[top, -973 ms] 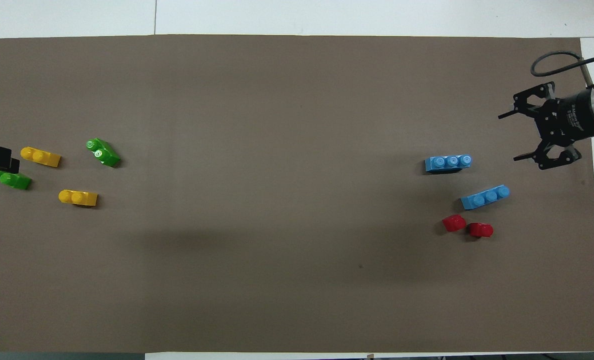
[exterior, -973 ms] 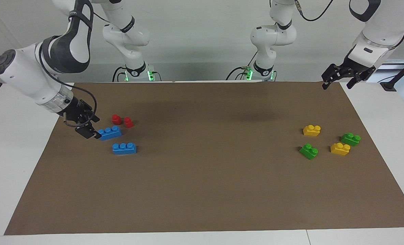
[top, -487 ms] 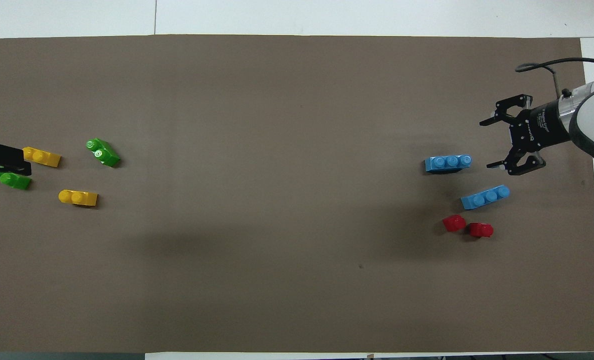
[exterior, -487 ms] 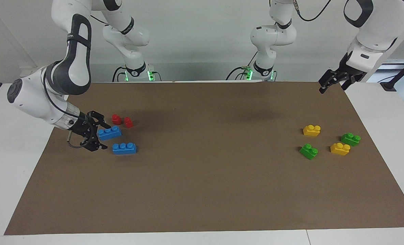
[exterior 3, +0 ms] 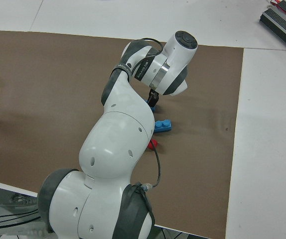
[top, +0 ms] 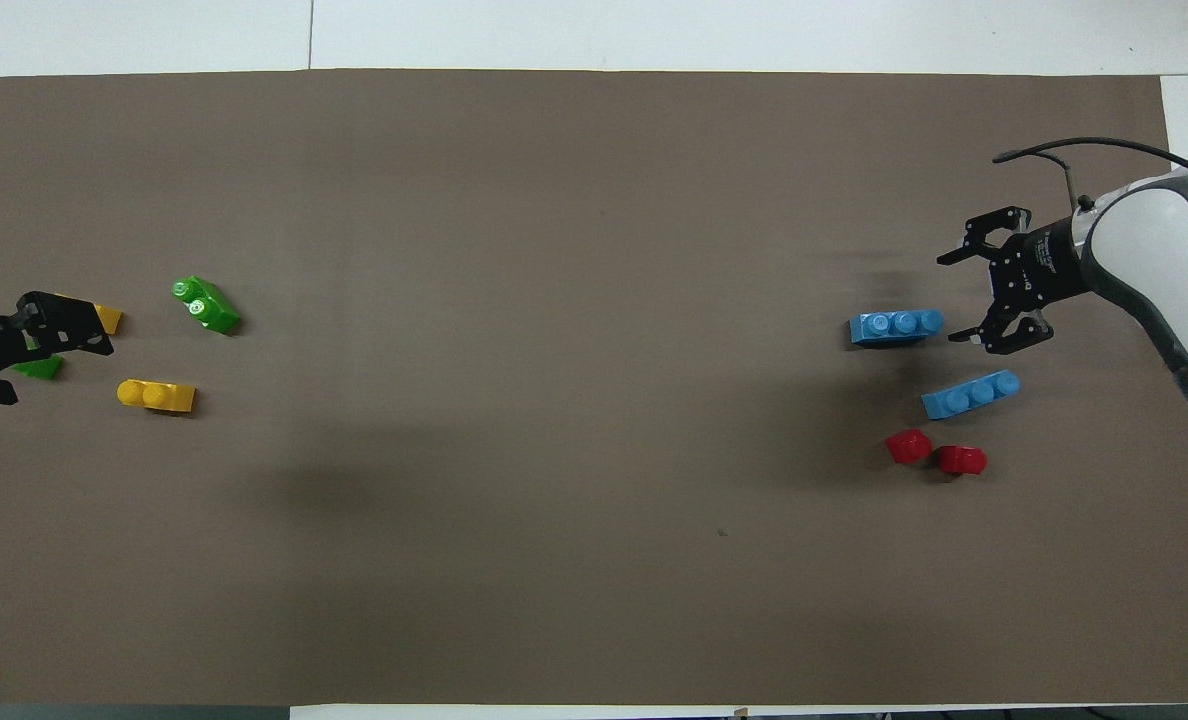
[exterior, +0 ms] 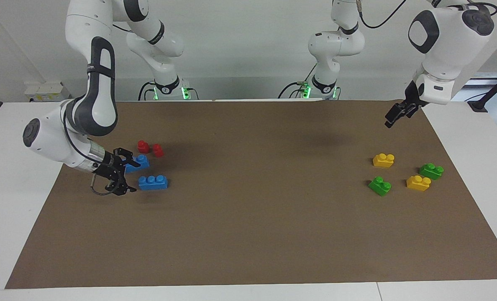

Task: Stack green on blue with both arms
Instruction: 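Reach the left gripper to the green brick while the right gripper reaches the blue brick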

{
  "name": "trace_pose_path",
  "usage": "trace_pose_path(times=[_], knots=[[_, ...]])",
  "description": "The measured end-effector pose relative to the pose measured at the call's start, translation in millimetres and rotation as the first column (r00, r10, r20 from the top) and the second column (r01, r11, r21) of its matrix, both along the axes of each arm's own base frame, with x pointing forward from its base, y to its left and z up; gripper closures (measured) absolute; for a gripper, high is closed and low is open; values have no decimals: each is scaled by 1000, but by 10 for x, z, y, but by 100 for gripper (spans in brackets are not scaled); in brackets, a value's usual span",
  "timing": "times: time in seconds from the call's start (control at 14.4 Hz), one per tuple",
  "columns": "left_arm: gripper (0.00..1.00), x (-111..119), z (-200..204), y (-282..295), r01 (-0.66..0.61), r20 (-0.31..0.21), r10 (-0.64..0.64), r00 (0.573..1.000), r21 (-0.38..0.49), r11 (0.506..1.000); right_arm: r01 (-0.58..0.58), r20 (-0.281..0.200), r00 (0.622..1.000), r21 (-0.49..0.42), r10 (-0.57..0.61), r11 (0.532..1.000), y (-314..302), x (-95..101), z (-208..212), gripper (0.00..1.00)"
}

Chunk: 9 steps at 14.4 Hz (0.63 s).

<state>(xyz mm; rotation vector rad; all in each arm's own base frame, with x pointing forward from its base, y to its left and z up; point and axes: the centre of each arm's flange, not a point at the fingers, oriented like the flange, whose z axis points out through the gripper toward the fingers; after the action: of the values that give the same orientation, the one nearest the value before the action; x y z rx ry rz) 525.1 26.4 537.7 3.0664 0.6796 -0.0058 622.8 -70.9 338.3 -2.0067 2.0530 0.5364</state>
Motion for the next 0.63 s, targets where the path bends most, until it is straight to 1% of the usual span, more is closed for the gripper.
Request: trace_pose_path(times=[0.07, 0.28, 0.35, 0.42, 0.56, 0.63], knots=[[0, 9, -84, 4, -30, 9, 30, 1000, 0, 1000, 5, 0, 1000, -4, -5, 1000, 5, -16, -72, 0], [0, 75, -351, 15, -120, 8, 120, 993, 2, 993, 4, 4, 1000, -8, -4, 1000, 24, -93, -273, 0], [0, 124, -439, 18, -150, 10, 150, 989, 2, 989, 6, 13, 1000, 3, -6, 1000, 29, -119, -338, 1], [0, 182, -534, 20, -180, 15, 180, 984, 3, 984, 4, 22, 1000, 9, -5, 1000, 29, -148, -402, 0], [0, 298, -733, 24, -226, 22, 225, 974, 3, 974, 7, 36, 999, 2, -7, 1000, 15, -188, -497, 0], [0, 354, -835, 26, -245, 26, 245, 969, 1, 969, 13, 44, 999, -5, -13, 1000, 7, -196, -530, 3]])
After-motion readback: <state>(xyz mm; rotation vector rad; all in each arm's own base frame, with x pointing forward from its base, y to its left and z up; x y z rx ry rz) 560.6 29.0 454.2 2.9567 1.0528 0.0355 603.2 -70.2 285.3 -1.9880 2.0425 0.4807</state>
